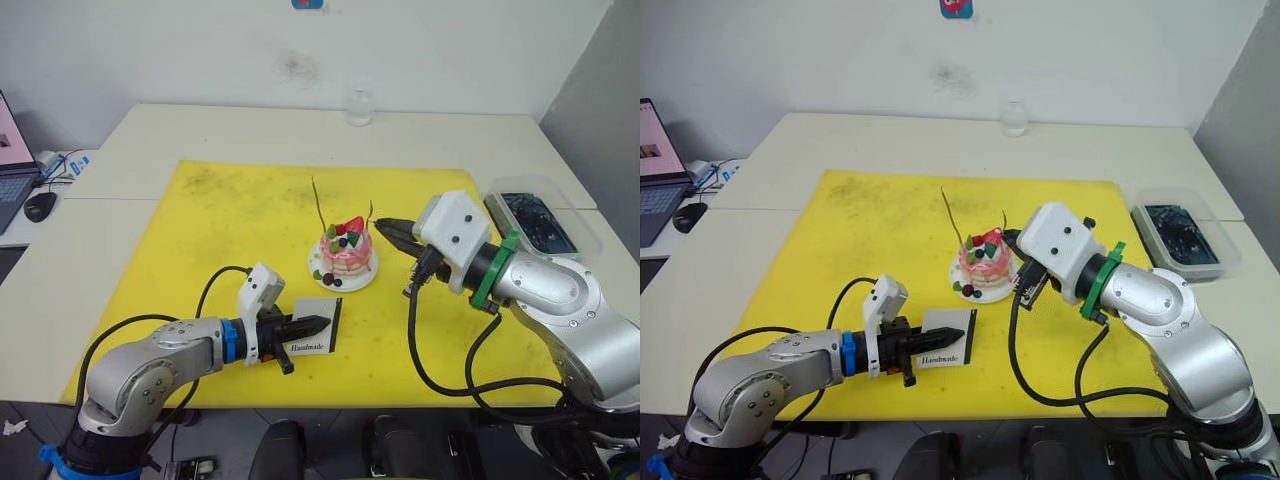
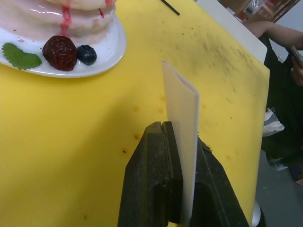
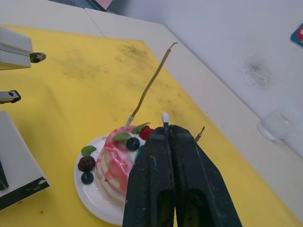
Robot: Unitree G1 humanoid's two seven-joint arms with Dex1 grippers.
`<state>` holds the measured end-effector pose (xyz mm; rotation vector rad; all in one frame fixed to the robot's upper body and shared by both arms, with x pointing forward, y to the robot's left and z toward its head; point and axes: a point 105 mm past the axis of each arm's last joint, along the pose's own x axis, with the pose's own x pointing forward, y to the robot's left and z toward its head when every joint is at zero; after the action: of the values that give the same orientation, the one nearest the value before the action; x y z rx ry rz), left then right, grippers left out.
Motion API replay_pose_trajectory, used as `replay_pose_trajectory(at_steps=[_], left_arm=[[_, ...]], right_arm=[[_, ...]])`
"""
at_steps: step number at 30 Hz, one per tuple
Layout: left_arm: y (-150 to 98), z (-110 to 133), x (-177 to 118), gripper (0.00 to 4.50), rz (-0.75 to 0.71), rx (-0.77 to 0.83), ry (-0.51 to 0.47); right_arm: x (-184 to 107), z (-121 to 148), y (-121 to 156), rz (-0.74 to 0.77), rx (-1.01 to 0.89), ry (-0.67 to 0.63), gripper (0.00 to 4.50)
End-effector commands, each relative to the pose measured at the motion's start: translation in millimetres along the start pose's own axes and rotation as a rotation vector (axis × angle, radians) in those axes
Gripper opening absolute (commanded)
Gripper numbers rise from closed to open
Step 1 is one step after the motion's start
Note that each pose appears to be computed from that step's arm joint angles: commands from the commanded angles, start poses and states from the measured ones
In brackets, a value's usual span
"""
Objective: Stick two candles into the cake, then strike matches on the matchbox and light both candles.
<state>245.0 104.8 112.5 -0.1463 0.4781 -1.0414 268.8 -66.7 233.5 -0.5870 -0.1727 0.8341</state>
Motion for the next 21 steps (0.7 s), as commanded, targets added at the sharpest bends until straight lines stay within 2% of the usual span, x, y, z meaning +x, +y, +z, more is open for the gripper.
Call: replay_pose_trajectory(at_steps=[1, 12, 21], left_arm=[[-3, 7, 1, 0.0, -0.006, 0.03, -0.027], [-9, 13, 6, 0.0, -0.051, 0.018, -0.042], [-11, 37, 10, 0.0, -0.096, -0.083, -0.114]], right_arm=[[-1, 10, -1, 0.007, -0.041, -0.037, 0.02], [-1, 6, -1, 0.018, -0.057, -0.026, 0.02], [-11, -8, 16, 0.087, -0.039, 0.019, 0.02]])
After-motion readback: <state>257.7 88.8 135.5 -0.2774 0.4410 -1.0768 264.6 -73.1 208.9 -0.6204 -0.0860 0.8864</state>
